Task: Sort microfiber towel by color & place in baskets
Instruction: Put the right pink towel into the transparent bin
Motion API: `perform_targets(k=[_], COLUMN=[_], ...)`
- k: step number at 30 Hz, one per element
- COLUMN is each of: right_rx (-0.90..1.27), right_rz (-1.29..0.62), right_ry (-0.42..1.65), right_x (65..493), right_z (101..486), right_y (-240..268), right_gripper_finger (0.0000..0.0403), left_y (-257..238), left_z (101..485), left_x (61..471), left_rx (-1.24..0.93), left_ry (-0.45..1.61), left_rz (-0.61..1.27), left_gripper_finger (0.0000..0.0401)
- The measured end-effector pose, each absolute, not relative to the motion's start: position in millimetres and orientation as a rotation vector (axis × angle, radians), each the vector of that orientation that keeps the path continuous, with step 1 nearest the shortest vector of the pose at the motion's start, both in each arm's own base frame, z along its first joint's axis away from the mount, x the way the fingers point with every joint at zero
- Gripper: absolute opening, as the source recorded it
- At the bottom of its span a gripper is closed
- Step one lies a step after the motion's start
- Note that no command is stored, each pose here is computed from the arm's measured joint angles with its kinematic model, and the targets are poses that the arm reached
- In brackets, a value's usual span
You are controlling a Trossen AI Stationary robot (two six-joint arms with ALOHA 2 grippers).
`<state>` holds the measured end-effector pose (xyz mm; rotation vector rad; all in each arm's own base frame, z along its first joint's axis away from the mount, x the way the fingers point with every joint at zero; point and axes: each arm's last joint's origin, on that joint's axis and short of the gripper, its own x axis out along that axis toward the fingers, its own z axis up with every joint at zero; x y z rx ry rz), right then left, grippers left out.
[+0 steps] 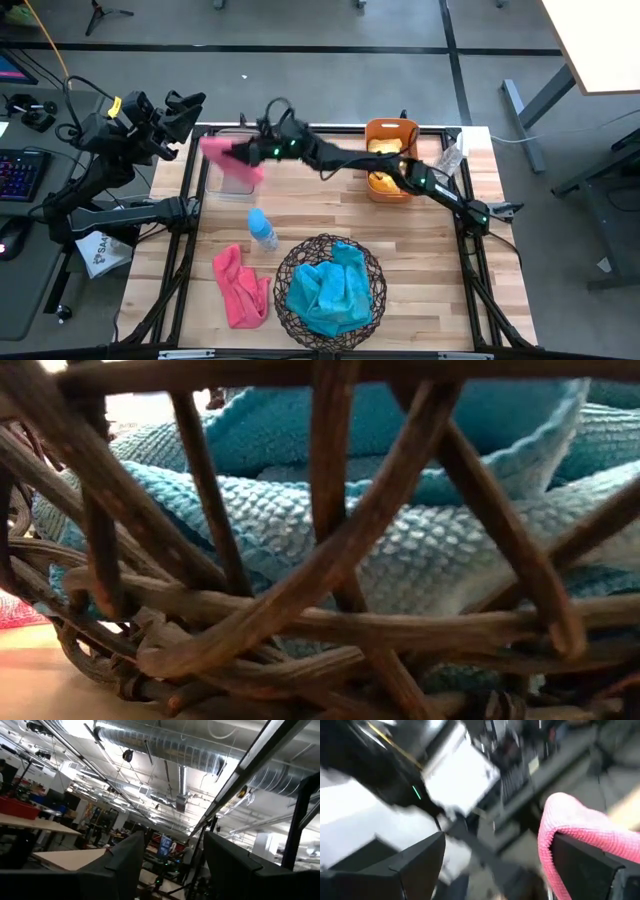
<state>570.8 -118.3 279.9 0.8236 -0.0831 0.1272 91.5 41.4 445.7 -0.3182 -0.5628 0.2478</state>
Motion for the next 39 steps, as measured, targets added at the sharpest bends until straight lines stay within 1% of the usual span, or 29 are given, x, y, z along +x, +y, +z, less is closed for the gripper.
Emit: perform_targets(k=[4,6,12,16,23,27,29,32,35,39], right_rx=[0.821,0.802,0.806,0.730,0.525,0.418,0.339,0.207,0.108,0.016], right_rz=[0.125,0.102,0.009,0.003,0.027,0.029,-0.011,-0.099,-0.180,-0.309], right_ry=[0.089,0.155,0.298,0.342,0.339,0.420,0.495,0.607,0.701,0.781], right_x=[577,576,568,558,542,533,523,502,475,427], right_z=[255,253,241,255,289,296,301,315,334,373], right_y=[-104,-101,-115,-122,-123,-117,-115,-119,-132,-153], right_gripper_finger=[0.0346,0.0346,0.0346,0.0346,0.0346,0.0346,0.0346,0.0346,0.0346,0.0346], left_y=[42,42,42,42,43,43,43,43,43,44], left_z=[446,446,446,446,445,443,438,422,403,373], left_x=[92,92,93,93,94,95,97,97,95,93], left_rx=[-0.371,-0.378,-0.379,-0.378,-0.374,-0.377,-0.394,-0.448,-0.507,-0.598], left_ry=[-0.572,-0.573,-0.571,-0.572,-0.566,-0.542,-0.472,-0.315,-0.137,0.142], left_rz=[0.232,0.230,0.232,0.235,0.238,0.238,0.230,0.264,0.368,0.507], left_gripper_finger=[0.0194,0.0194,0.0194,0.0194,0.0194,0.0194,0.0194,0.0194,0.0193,0.0193])
